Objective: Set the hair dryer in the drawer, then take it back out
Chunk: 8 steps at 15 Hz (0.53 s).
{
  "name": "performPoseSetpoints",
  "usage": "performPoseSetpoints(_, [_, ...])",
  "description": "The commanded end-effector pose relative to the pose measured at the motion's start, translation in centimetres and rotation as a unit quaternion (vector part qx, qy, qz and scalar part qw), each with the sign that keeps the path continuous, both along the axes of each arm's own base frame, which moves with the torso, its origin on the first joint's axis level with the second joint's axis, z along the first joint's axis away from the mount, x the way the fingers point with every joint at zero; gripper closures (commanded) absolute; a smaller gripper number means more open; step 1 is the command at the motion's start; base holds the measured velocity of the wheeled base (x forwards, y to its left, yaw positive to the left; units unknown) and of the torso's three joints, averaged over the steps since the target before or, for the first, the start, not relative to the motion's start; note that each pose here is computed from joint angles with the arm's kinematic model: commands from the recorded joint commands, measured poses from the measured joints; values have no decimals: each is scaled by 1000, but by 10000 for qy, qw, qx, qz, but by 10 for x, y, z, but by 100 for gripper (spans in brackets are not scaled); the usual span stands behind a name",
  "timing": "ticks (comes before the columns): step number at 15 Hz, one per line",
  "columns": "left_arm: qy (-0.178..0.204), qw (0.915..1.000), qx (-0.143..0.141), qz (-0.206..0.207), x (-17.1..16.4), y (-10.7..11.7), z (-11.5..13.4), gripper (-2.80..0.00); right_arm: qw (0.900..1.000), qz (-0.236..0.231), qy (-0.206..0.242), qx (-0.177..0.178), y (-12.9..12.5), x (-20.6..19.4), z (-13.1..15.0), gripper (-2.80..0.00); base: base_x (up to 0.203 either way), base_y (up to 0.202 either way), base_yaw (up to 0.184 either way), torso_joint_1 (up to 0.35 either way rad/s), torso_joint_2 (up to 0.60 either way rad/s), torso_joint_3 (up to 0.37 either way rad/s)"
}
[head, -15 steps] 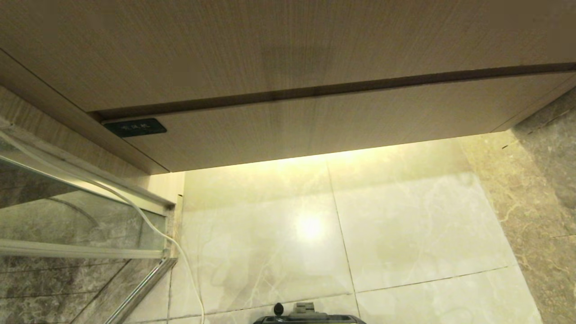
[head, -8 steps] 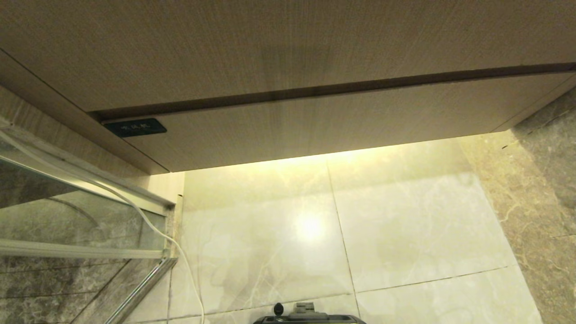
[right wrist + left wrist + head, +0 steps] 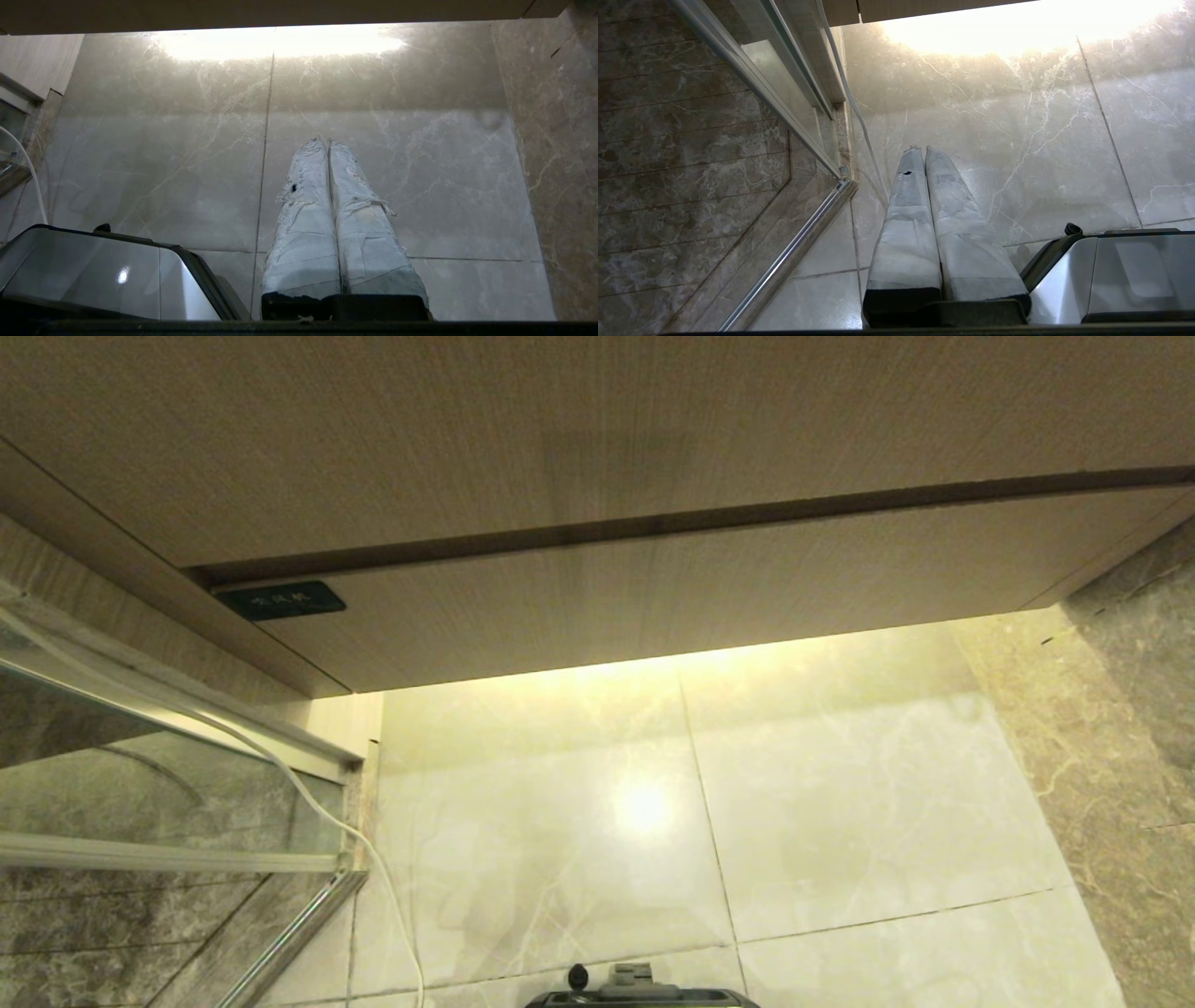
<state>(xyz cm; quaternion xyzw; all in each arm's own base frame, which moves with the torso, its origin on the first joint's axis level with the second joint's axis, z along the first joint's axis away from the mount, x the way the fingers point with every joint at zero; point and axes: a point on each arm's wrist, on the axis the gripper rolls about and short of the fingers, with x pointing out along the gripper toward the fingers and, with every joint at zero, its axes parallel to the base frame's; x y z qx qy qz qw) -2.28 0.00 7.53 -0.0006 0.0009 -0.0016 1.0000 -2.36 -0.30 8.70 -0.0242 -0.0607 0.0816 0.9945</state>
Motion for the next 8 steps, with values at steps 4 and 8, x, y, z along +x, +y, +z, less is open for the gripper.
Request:
performPoseSetpoints(4, [-1,10000,-1,0,0,0,0,0,10000,0,22,-13,0,1,-12,0,0,0,0,0,0,0])
performPoseSetpoints(8, [-1,10000,-1,1,0,0,0,0,10000,-17,17,44,0,1,-12,0,0,0,0,0,0,0])
